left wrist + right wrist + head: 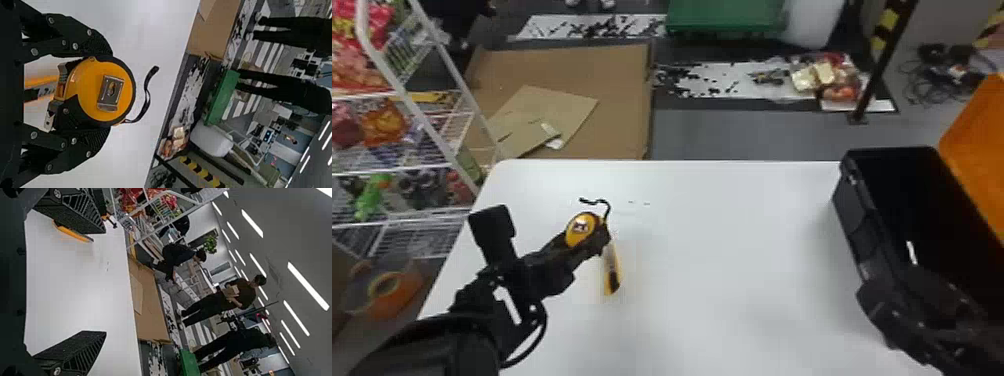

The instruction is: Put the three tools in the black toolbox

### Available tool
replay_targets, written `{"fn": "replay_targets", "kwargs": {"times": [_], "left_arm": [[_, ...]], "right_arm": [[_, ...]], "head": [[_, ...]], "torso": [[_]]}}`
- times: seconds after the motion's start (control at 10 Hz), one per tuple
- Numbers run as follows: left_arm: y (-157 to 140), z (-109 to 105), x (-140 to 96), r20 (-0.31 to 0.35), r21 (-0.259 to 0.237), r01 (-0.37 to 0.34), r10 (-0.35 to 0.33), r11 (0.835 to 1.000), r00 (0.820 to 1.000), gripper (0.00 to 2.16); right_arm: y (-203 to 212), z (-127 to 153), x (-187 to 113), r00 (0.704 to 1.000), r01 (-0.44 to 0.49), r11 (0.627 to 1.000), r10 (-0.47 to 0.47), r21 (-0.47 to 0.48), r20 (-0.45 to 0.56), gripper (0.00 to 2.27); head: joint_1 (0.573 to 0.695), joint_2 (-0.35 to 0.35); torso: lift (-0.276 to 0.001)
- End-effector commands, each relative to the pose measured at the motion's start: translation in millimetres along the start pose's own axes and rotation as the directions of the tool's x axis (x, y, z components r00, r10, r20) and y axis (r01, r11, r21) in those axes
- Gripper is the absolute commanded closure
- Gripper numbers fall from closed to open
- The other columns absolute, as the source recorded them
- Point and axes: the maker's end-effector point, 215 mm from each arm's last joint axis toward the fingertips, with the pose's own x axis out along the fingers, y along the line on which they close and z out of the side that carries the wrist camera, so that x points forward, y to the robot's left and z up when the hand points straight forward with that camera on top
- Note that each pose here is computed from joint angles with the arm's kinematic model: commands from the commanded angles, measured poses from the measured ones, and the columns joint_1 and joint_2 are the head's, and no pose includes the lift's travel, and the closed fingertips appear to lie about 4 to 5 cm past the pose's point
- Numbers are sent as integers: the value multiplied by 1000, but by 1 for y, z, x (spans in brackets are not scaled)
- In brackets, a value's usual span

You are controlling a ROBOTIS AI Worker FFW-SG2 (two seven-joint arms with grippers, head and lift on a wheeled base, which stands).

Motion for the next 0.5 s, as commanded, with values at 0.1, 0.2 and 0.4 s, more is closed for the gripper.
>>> {"fn": "replay_targets", "kwargs": {"times": [0.1,0.2,0.4], "left_arm": [[-60,-17,-18,-122,-105,190,-202,976,972,1851],[-80,-21,-26,-157,-140,253,-273,957,949,1851],[-114,-21,-39,-176,-227,373,-415,900,893,1851]], "right_arm": [[-1,-1,1,1000,-2,1000,2,3,-6,83],[0,-1,1,1000,-3,1000,3,1,-6,83],[-1,-1,2,1000,-4,1000,4,3,-7,83]], "head": [[695,7],[695,-35],[695,-108]], "torso": [[-55],[-55],[-55]]}}
